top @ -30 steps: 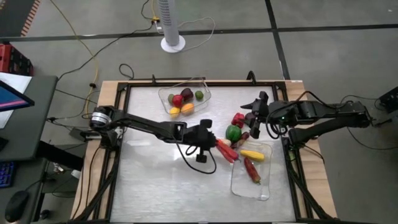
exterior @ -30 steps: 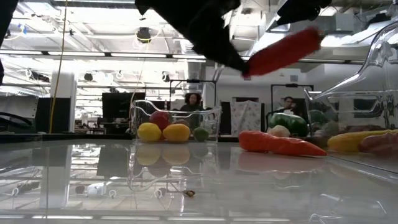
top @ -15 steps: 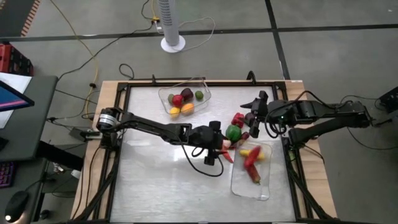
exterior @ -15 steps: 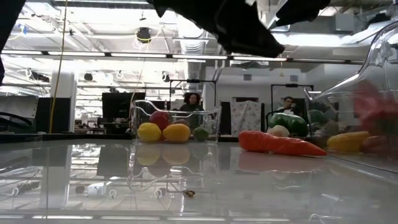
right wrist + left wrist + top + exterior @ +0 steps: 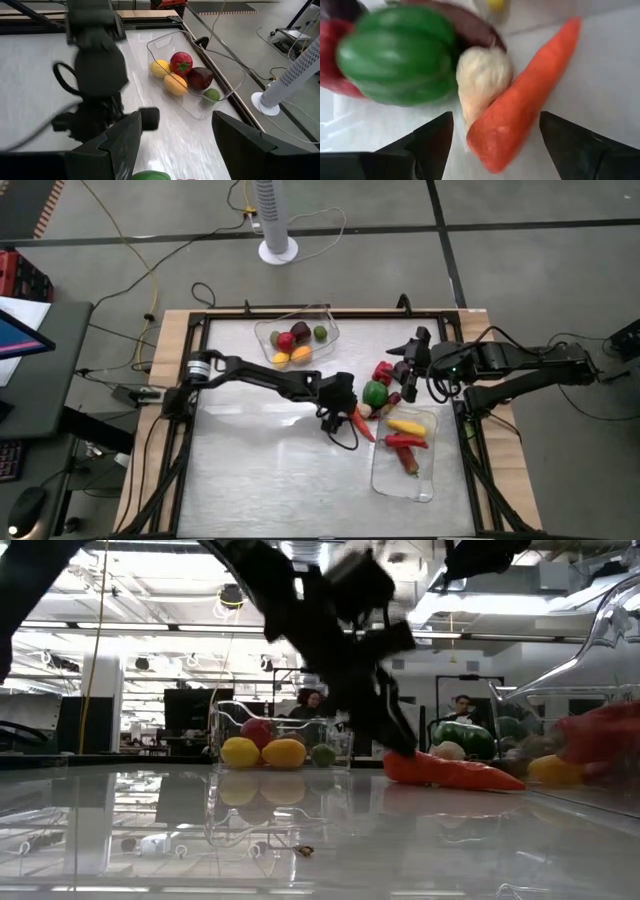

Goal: Sort produce into baskets
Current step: Put the carrot into the bottom transparent bin

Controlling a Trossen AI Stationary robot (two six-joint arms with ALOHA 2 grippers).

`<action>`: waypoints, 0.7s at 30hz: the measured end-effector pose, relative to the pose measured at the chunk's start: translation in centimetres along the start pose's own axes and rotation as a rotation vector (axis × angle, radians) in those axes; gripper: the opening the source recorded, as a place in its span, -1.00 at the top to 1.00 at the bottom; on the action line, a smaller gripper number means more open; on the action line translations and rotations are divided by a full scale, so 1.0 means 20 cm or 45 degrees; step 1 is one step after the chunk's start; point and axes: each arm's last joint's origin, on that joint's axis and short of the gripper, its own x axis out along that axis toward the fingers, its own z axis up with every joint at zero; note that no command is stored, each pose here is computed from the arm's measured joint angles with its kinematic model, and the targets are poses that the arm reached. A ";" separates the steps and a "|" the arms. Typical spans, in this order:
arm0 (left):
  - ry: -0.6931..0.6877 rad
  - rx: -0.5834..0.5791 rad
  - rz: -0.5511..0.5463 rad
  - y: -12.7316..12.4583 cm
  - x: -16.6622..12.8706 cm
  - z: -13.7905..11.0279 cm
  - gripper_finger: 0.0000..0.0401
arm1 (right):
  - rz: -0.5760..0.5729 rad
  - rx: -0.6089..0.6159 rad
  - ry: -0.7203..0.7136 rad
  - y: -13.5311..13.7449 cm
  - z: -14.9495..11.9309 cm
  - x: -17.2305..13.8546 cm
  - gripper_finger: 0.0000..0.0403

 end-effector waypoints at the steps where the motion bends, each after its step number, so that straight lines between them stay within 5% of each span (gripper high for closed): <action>1: 0.010 0.007 -0.008 0.00 0.03 -0.02 -0.40 | 0.000 0.000 -0.001 0.00 0.00 0.00 -0.35; 6: 0.042 0.026 -0.046 0.00 0.09 -0.08 -0.26 | 0.000 -0.003 0.000 0.00 0.00 0.00 -0.35; 15: 0.051 -0.018 -0.047 -0.02 0.09 -0.07 0.27 | 0.000 0.002 -0.003 0.00 0.00 0.00 -0.35; 21: 0.132 -0.008 -0.091 -0.03 -0.05 -0.03 0.31 | 0.000 0.005 -0.001 0.00 0.00 0.00 -0.35</action>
